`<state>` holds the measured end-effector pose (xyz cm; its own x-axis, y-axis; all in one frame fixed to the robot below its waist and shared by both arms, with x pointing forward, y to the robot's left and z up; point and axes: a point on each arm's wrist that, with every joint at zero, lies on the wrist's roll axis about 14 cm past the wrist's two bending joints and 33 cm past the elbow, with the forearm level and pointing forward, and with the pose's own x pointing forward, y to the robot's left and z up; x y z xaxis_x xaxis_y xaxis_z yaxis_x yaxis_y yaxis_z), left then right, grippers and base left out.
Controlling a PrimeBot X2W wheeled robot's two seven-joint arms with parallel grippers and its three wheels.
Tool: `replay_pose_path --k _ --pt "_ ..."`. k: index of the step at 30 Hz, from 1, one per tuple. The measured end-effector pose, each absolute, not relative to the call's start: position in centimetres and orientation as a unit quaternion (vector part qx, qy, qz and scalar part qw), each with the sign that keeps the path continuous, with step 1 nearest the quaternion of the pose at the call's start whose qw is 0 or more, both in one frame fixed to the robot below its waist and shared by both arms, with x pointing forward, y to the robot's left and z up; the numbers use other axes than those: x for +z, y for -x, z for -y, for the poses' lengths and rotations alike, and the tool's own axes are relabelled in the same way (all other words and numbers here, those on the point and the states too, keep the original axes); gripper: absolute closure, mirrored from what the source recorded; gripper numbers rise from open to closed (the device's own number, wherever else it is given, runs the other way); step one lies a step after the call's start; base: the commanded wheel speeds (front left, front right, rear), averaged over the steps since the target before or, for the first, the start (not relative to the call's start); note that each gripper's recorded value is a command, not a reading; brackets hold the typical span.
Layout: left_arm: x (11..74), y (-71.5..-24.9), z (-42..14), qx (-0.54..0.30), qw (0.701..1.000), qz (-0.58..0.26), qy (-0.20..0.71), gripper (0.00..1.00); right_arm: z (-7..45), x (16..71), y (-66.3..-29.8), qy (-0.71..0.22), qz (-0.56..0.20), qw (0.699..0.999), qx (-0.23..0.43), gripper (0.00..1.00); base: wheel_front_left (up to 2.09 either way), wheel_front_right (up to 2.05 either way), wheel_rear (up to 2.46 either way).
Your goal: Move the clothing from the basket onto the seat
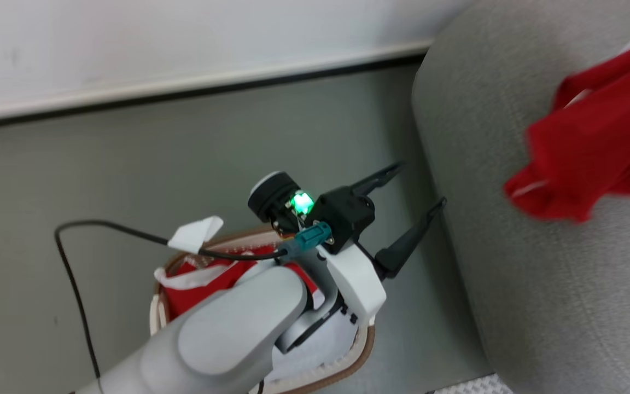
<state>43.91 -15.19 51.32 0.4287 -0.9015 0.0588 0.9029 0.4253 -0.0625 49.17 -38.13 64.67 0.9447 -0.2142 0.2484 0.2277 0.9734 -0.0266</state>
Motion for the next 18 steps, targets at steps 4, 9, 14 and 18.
replay_pose_path --k 4,9,14,18 --pt "49.4 -45.6 14.7 -0.53 0.847 0.001 0.049 0.0 42.1 66.2 -51.9 0.05 0.126 0.977 -0.162 1.0 0.0 0.0 0.0" --pt "47.8 -47.7 14.1 -0.522 0.851 0.008 0.055 0.0 45.8 68.0 -54.9 0.103 0.141 0.961 -0.216 1.0 0.0 0.0 0.0" --pt "44.6 -49.1 13.0 -0.51 0.858 -0.013 0.063 0.0 49.0 61.7 -57.1 0.129 0.069 0.953 -0.266 1.0 0.0 0.0 0.0" --pt "41.7 -49.8 11.6 -0.494 0.867 -0.04 0.056 0.0 50.0 52.2 -57.1 0.115 -0.033 0.95 -0.289 1.0 0.0 0.0 0.0"
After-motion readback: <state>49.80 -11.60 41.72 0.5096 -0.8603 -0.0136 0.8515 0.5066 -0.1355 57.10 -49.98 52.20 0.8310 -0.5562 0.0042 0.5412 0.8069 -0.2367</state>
